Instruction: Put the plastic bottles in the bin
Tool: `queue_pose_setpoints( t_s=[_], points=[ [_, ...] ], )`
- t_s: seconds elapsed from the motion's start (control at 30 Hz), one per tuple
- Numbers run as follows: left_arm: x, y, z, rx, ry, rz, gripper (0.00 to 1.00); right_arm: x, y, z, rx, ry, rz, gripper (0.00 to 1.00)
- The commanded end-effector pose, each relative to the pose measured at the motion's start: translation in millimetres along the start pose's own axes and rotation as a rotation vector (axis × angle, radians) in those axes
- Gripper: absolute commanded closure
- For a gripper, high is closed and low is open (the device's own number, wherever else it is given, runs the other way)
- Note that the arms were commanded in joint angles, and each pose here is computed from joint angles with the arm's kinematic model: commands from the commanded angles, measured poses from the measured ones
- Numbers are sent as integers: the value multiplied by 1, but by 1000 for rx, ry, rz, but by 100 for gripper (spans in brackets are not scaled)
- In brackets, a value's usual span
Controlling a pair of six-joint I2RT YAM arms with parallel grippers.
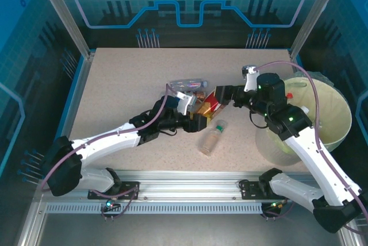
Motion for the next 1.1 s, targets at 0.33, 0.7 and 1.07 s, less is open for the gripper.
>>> queue_pose_setpoints(
  t_s=[0.33,0.7,1.07],
  points=[
    [45,-36,15,-194,-184,-104,45,-1,23,-9,154,125,-5,0],
    [56,-32,1,-173,-202,-39,46,-3,26,-12,187,158,-22,12],
    [57,-23,-10,-186,-200,28,44,-5,20,-9,150,136,-22,36]
  ],
)
Point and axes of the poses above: each hand's point on the last joint's axis, 136 mm out from that joint toward the fingers, its own z axis back along the fingers, its own y axis along the line the jaws close on, x = y × z, the point moved 8 cm from there along z, back along the fingers, and after that the axes turned 13 degrees about -z, right-handed, at the moved point
